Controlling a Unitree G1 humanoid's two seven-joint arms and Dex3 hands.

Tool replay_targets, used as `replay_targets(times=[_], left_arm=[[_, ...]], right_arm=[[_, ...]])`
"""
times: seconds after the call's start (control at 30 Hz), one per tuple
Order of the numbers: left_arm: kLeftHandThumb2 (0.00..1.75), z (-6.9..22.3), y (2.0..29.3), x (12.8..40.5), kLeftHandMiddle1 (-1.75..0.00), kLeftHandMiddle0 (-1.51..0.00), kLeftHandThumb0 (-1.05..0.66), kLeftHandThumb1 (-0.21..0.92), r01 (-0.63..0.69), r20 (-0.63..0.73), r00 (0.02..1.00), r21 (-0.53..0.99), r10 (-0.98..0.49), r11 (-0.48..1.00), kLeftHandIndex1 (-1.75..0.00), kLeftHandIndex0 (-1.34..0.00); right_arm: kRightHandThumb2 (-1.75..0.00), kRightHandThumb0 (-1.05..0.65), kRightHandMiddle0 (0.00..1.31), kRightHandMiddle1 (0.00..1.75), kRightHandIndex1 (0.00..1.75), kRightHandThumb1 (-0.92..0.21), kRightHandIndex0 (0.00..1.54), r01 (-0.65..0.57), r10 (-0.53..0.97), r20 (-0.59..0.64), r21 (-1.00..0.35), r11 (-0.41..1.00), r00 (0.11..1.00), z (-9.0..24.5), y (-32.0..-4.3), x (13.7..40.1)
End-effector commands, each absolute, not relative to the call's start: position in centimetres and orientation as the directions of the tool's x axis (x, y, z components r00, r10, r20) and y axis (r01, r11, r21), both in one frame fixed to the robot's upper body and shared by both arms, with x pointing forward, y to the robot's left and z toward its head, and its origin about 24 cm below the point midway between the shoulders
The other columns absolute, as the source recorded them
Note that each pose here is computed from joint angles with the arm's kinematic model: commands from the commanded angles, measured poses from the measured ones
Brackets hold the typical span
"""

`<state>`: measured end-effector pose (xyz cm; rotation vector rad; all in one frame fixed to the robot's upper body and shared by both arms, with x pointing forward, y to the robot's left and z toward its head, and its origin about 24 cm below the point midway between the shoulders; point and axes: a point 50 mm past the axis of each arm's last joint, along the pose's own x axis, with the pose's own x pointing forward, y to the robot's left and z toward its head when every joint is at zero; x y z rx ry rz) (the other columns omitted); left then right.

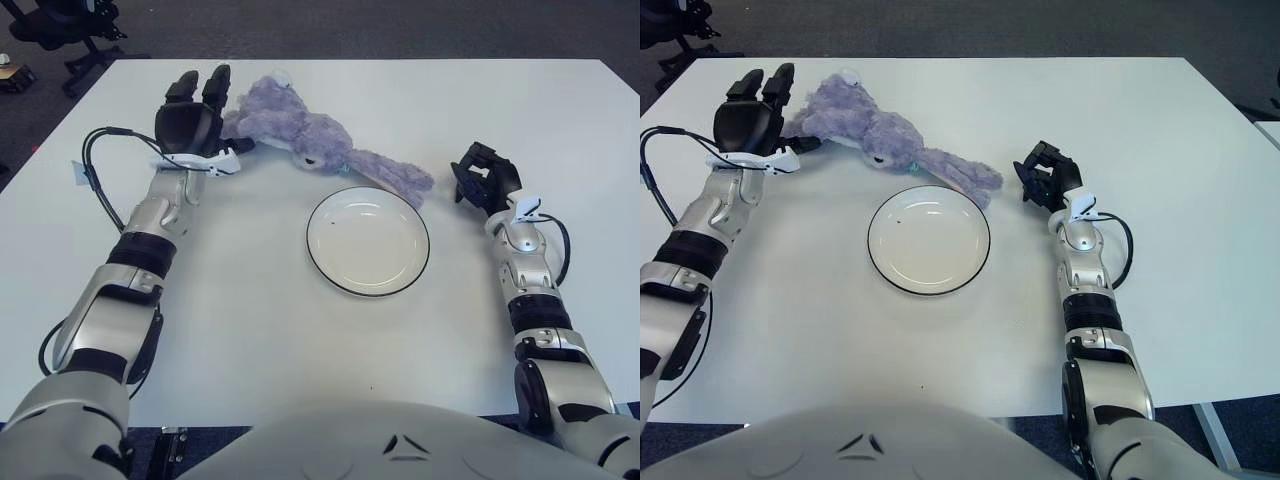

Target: Put the doll into the plate.

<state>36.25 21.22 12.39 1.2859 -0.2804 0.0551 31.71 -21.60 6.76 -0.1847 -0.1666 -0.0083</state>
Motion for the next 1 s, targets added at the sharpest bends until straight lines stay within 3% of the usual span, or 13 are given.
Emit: replay_targets(times=[0.0,0.23,0.6,0.73,0.9,0.97], left_arm=[[0.05,13.9,21.8,37.1,0.0,-0.42,-0.79,0.9,-0.032,0.09,0.986,0.929,-0.139,0.369,0.0,-0.24],[0.0,14.5,21.8,37.5,0.0,-0.35,-0.65,0.83,0.05,0.015,0.987,0.915,-0.158,0.4,0.0,-0.24],[0.0,14.0,21.8,37.5,0.0,-0.35,-0.63,0.81,0.068,0.006,0.983,0.917,-0.186,0.393,0.0,-0.24],[0.0,13.9,21.8,37.6,-0.01,-0.36,-0.62,0.8,0.068,0.007,0.982,0.919,-0.19,0.388,0.0,-0.25],[0.0,13.9,21.8,37.6,-0.01,-0.37,-0.61,0.8,0.068,0.009,0.982,0.919,-0.191,0.388,-0.01,-0.25],[0.0,13.8,21.8,37.6,-0.01,-0.39,-0.6,0.79,0.067,0.01,0.981,0.919,-0.192,0.389,-0.02,-0.28]], right_arm=[[-0.35,-0.39,0.69,1.75,1.75,-0.92,0.97,0.012,0.01,0.104,-0.206,0.978,0.994,5.7,-21.8,31.3],[-0.35,-0.39,0.69,1.75,1.75,-0.92,0.97,0.011,0.011,0.105,-0.207,0.978,0.994,5.8,-21.9,31.4],[-0.34,-0.4,0.69,1.75,1.75,-0.92,0.97,0.042,-0.015,0.143,-0.185,0.982,0.99,7.6,-21.6,32.4],[-0.34,-0.4,0.65,1.75,1.75,-0.92,0.96,0.09,-0.027,0.258,-0.237,0.967,0.966,11.7,-21.1,34.0],[-0.34,-0.39,0.6,1.75,1.75,-0.92,0.96,0.105,-0.015,0.302,-0.282,0.954,0.953,13.6,-20.5,34.6],[-0.31,-0.38,0.53,1.62,1.75,-0.92,0.89,0.109,0.001,0.339,-0.307,0.945,0.941,15.0,-19.9,35.0]])
